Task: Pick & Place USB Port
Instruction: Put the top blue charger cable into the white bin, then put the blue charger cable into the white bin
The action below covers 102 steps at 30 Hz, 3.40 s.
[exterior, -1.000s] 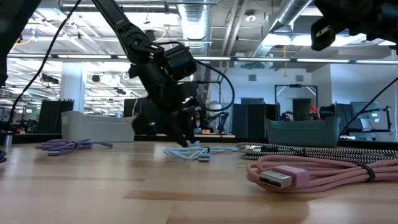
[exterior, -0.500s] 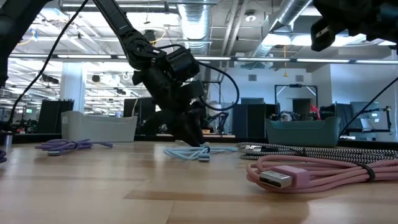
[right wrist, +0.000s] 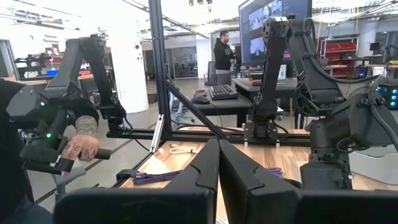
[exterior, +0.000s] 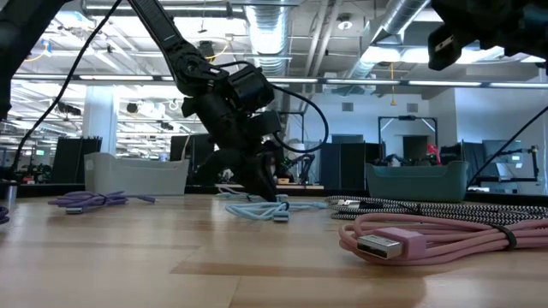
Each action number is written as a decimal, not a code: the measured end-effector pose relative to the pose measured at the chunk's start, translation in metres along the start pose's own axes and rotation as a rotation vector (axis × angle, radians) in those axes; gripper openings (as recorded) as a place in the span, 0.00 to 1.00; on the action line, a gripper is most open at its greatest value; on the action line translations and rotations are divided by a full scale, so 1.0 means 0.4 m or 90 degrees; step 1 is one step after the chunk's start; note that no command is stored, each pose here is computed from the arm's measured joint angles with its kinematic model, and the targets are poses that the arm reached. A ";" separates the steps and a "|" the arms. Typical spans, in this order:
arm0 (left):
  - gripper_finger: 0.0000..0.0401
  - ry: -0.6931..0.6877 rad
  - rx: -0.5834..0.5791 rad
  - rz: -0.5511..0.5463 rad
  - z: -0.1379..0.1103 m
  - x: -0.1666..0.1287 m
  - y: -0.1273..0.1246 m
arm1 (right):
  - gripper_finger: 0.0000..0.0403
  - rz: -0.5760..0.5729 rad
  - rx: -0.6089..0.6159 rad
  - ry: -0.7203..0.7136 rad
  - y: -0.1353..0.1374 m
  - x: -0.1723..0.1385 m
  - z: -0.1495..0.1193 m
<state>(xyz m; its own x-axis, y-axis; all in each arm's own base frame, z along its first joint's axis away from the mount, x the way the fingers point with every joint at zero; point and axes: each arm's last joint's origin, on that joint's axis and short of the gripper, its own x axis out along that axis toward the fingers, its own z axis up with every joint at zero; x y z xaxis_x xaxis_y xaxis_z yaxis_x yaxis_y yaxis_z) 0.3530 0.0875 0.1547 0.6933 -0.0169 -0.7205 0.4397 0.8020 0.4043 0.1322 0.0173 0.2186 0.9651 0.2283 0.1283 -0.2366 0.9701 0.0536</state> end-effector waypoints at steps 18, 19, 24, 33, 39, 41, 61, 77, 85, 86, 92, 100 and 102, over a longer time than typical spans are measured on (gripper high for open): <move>0.02 -0.098 0.030 0.232 0.117 -0.252 0.068 | 0.01 0.001 0.000 -0.001 0.000 0.000 0.000; 0.02 -0.103 0.030 0.245 0.122 -0.270 0.070 | 0.01 0.001 0.000 -0.001 0.000 0.000 0.000; 0.02 -0.137 0.014 0.323 0.148 -0.369 0.074 | 0.01 0.001 0.000 -0.002 0.000 0.000 0.001; 0.02 -0.091 -0.035 0.509 0.152 -0.513 0.078 | 0.01 0.001 0.000 -0.001 0.000 0.000 0.001; 0.02 0.011 -0.146 0.654 0.112 -0.577 0.094 | 0.01 0.001 0.000 -0.001 0.000 0.000 0.001; 0.02 0.026 -0.172 0.676 0.091 -0.591 0.094 | 0.01 0.001 0.000 -0.001 0.000 0.000 0.000; 0.02 0.128 -0.382 0.670 -0.163 -0.539 0.011 | 0.01 0.000 0.000 0.000 0.000 0.000 0.000; 0.02 0.227 -0.461 0.622 -0.288 -0.462 -0.075 | 0.01 0.001 0.000 0.000 0.000 0.000 0.000; 0.09 0.194 -0.488 0.632 -0.288 -0.462 -0.072 | 0.01 0.001 -0.001 0.000 0.000 0.000 0.000; 0.11 0.193 -0.489 0.633 -0.288 -0.462 -0.072 | 0.01 0.001 -0.001 0.000 0.000 0.000 0.000; 0.23 0.187 -0.488 0.637 -0.287 -0.463 -0.070 | 0.01 0.001 -0.001 0.000 0.000 0.000 0.000; 0.30 0.159 -0.482 0.660 -0.279 -0.468 -0.060 | 0.01 0.001 -0.002 0.000 0.000 0.000 0.000; 0.30 0.145 -0.481 0.671 -0.276 -0.471 -0.056 | 0.01 0.001 -0.001 -0.001 0.000 0.000 0.000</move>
<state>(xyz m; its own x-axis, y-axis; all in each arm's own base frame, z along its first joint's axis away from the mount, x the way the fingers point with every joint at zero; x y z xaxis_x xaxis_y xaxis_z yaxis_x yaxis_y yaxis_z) 0.1496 0.1388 0.2191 0.3612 0.8587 -0.3636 -0.7258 0.5037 0.4685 0.1322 0.0173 0.2188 0.9648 0.2290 0.1292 -0.2371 0.9701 0.0514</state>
